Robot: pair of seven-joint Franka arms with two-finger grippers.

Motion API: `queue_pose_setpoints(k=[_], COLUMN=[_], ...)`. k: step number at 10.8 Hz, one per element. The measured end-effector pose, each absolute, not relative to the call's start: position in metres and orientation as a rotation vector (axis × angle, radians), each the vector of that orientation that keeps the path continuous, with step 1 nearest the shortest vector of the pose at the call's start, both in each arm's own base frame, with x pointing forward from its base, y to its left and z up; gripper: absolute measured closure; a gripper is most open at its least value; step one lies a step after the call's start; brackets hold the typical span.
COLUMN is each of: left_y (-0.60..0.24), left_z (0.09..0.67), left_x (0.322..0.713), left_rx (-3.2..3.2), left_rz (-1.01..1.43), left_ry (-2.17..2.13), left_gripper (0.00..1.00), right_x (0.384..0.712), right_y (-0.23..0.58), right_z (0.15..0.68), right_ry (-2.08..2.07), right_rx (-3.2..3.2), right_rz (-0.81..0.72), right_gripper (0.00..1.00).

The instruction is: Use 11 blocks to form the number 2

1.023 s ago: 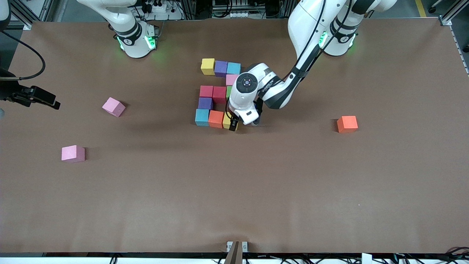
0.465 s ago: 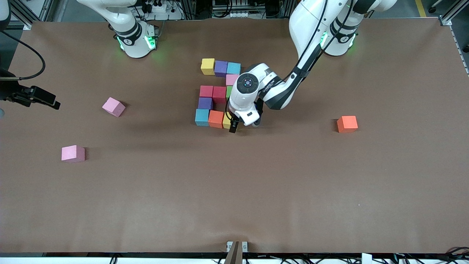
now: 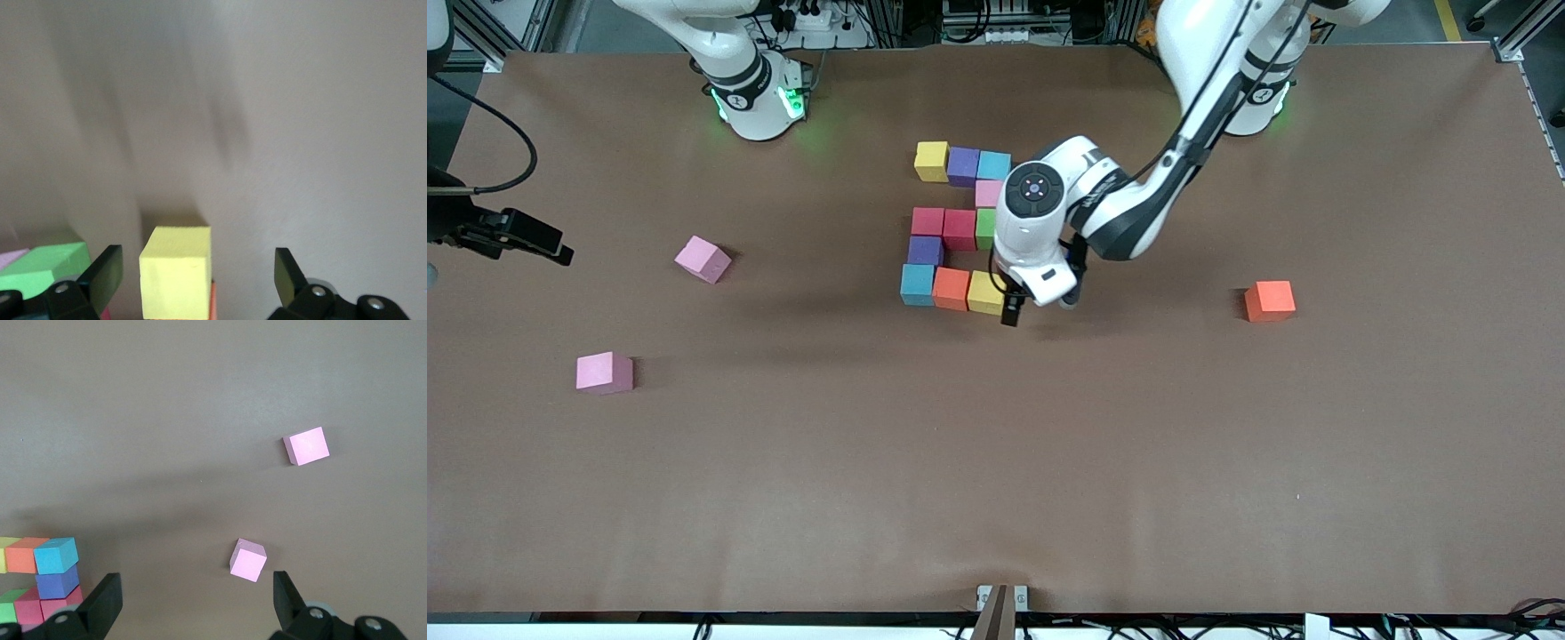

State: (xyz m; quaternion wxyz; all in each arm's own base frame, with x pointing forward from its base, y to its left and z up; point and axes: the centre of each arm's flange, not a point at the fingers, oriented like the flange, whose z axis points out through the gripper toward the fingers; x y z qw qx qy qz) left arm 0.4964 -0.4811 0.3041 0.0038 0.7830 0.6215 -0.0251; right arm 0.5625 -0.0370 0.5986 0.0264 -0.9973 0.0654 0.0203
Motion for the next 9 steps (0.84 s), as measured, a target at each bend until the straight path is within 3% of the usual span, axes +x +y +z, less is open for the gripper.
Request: queue_pose_setpoints(k=[4, 9], left_y=[-0.425, -0.339], left_z=[0.357, 0.405], left_x=[0.558, 0.593], left_rx=[2.534, 2.803], left_rz=[0.018, 0.009], left_ry=[1.857, 1.595], left_gripper=[0.00, 0.00], right_x=[0.563, 0.563], right_y=[-0.037, -0.035], right_z=[0.599, 0.599], right_ry=[0.202, 0.222], right_rx=[-3.082, -3.080], right_rz=[0.062, 0.063], right_gripper=[0.00, 0.00])
